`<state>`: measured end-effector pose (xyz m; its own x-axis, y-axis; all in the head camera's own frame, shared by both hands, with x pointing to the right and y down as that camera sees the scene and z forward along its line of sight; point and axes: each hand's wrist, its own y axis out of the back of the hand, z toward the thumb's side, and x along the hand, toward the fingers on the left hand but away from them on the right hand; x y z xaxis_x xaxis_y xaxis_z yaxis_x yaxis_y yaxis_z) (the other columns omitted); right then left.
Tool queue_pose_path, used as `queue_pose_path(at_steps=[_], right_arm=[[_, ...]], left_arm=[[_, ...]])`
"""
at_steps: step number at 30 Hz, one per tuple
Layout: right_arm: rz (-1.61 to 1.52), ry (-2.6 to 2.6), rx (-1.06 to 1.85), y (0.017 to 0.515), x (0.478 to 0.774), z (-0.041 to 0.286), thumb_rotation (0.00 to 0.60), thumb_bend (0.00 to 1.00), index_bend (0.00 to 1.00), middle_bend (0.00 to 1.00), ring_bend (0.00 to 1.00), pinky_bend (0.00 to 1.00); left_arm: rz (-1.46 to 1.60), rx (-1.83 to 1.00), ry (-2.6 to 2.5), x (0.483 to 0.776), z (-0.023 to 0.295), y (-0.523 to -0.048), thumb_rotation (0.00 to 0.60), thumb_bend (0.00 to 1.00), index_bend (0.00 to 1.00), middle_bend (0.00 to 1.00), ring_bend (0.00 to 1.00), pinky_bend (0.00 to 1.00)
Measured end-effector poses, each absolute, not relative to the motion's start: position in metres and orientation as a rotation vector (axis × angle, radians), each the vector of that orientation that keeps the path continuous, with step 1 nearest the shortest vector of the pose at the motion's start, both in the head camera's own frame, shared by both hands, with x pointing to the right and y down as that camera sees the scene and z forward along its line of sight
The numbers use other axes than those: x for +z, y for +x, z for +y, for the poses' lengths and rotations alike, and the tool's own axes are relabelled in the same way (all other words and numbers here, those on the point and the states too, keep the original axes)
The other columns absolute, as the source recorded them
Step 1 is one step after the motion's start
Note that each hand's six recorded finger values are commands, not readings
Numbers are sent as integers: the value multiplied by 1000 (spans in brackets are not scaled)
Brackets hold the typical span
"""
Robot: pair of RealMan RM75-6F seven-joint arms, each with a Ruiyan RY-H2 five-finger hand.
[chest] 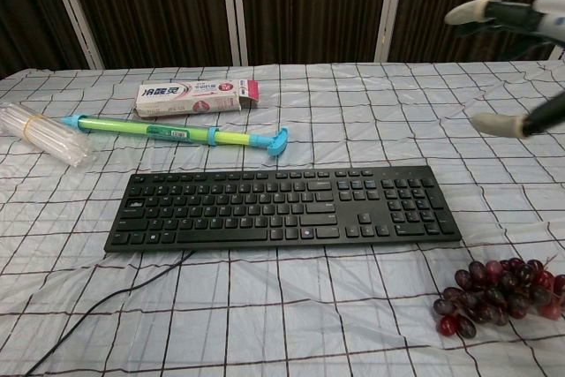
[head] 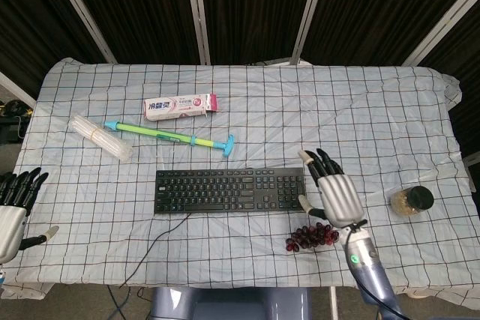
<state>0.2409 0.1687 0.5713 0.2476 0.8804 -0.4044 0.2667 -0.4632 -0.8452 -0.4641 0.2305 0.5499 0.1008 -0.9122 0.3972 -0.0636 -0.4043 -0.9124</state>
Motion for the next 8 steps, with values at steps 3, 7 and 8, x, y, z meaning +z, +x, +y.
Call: queue_pose_path(at_steps=[3,7,8], right_arm=[[-994,-1796,1256,285,559,190,600,181,0,0,0,17],[-979,-1674,1343,344,549,215,600,150,0,0,0,0],[-985,-1653,1357,354,547,219,600,149,0,0,0,0]], left_arm=[[977,-1399,-1610,550,231,-463,600,80,0,0,0,0],[969,-1401,-1607,551,232,-463,600,79,0,0,0,0],[966,-1401,-1607,551,232,-463,600,80,0,0,0,0]])
